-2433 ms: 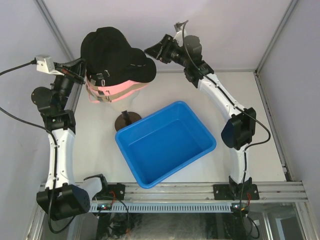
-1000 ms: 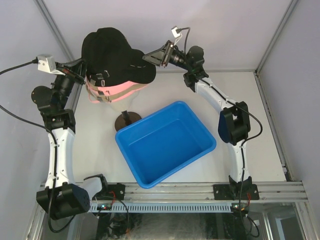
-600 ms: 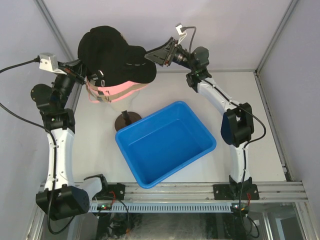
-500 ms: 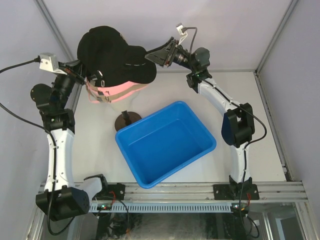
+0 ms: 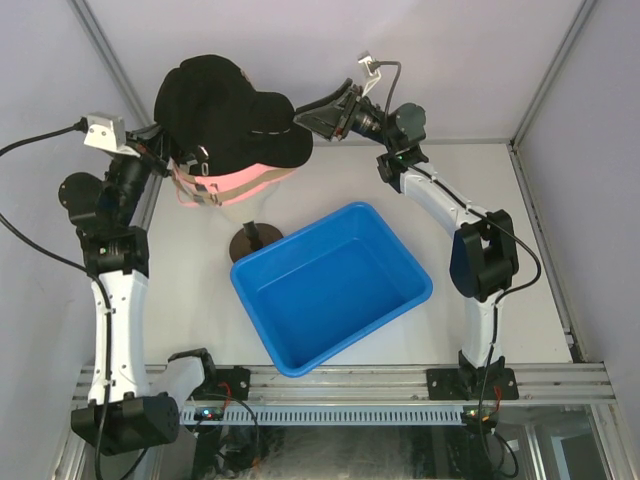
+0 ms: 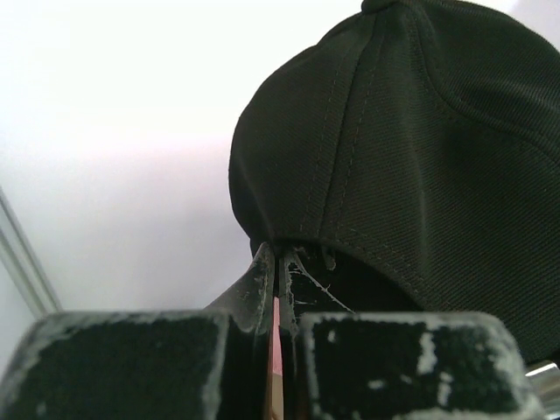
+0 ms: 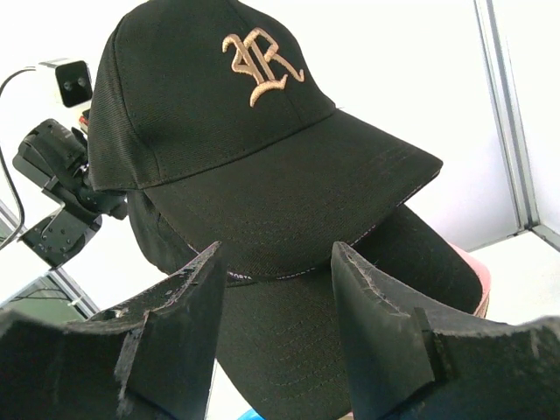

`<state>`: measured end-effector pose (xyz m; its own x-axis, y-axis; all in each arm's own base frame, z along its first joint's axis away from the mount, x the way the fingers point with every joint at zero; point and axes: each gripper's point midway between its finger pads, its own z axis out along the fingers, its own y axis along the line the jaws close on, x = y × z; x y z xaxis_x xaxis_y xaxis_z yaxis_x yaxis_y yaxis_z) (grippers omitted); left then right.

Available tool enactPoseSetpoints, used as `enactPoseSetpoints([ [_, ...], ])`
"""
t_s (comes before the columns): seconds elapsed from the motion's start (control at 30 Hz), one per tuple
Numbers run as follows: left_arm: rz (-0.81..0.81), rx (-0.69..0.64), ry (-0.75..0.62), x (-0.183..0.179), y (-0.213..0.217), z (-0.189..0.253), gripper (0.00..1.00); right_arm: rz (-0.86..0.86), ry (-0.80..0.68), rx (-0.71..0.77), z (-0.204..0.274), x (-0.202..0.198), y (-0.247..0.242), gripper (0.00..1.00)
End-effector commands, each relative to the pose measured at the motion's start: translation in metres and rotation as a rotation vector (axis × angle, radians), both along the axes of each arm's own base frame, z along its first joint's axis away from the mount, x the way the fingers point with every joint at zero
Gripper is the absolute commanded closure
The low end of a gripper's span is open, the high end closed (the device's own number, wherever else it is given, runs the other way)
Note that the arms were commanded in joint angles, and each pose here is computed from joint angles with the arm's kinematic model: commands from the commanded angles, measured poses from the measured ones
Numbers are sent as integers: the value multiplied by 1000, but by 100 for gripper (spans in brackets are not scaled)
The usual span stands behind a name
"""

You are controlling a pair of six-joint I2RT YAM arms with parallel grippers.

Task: Stack the hats
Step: Stack the hat on the hat.

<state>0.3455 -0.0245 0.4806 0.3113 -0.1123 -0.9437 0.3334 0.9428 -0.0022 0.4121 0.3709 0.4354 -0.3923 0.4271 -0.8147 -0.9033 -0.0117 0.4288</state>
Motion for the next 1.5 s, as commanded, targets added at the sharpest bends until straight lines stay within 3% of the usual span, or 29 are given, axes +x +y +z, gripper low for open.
enactPoseSetpoints([
  [0.0,67,99,-103,-21,-1,40,99,3,-111,58,37,-20,-4,49],
  [0.67,340,375,-91,-19,23,30,95,12,-109,50,34,-17,-1,49],
  [1.07,403,645,-34,-5,12,-7,92,5,-75,33,22,-10,-2,49],
  [1.47,495,656,-23,-4,26,-24,94,2,-10,0,14,-8,-3,49],
])
